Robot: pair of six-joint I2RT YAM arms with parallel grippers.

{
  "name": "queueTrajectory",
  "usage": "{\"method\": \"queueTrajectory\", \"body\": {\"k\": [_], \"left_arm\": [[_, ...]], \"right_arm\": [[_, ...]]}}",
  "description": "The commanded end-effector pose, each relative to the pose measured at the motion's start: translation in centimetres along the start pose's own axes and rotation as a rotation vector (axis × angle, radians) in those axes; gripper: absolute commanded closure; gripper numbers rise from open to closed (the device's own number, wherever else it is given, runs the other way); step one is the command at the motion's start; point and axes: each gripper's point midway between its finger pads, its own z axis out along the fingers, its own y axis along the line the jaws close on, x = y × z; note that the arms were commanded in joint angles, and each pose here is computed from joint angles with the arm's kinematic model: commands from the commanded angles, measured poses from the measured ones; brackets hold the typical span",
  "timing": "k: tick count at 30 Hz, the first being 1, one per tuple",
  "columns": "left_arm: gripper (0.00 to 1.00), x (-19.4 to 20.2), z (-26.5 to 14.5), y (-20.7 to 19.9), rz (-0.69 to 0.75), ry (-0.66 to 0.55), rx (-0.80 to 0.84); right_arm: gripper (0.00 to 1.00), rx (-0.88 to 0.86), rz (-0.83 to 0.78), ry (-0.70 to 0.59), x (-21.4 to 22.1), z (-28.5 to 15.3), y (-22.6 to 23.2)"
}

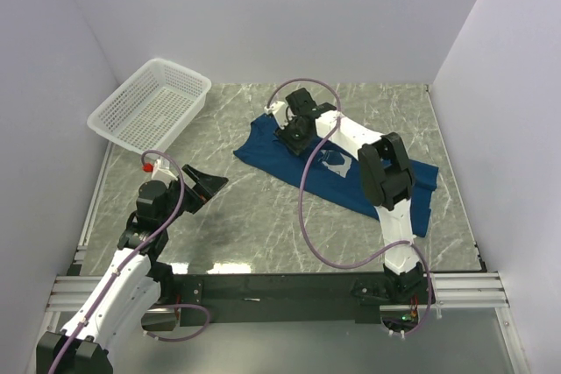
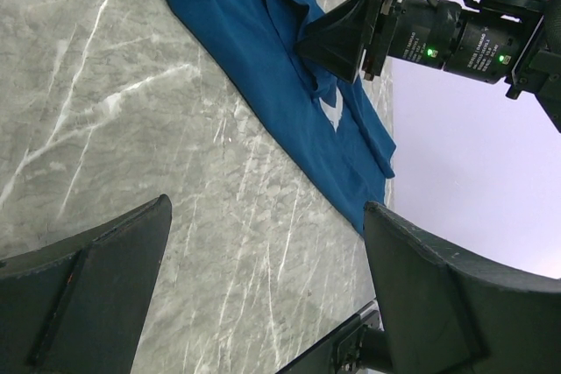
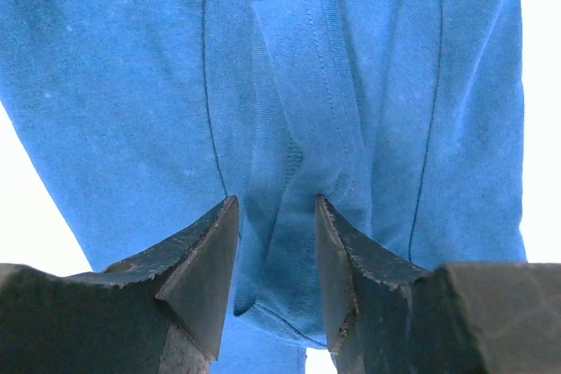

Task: Fold and stack the t-shirts
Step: Fold the tshirt

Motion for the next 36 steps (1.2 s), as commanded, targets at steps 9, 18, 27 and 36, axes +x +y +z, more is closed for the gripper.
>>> {"method": "queueTrajectory", "body": {"k": [9, 18, 27, 36], "left_arm": [[0.04, -0.3, 0.1, -0.8, 0.015, -0.009, 0.04], [0.04, -0.2, 0.1, -0.7, 0.014, -0.008, 0.039], [0.04, -0.2, 0.0, -0.7, 0.016, -0.008, 0.037], [0.04, -0.3, -0.1, -0.8, 0.02, -0.01, 0.037]], "right_arm": [[0.53, 0.048, -0.016, 0.048, 0.6, 1.4, -0.6], [0.55, 0.053, -0.018, 0.06, 0.8, 1.6, -0.5], [0.68, 0.082, -0.008, 0.0, -1.1, -0.5, -1.3], [0.79, 0.101, 0.01, -0.034, -1.9, -2.0, -2.3]]}}
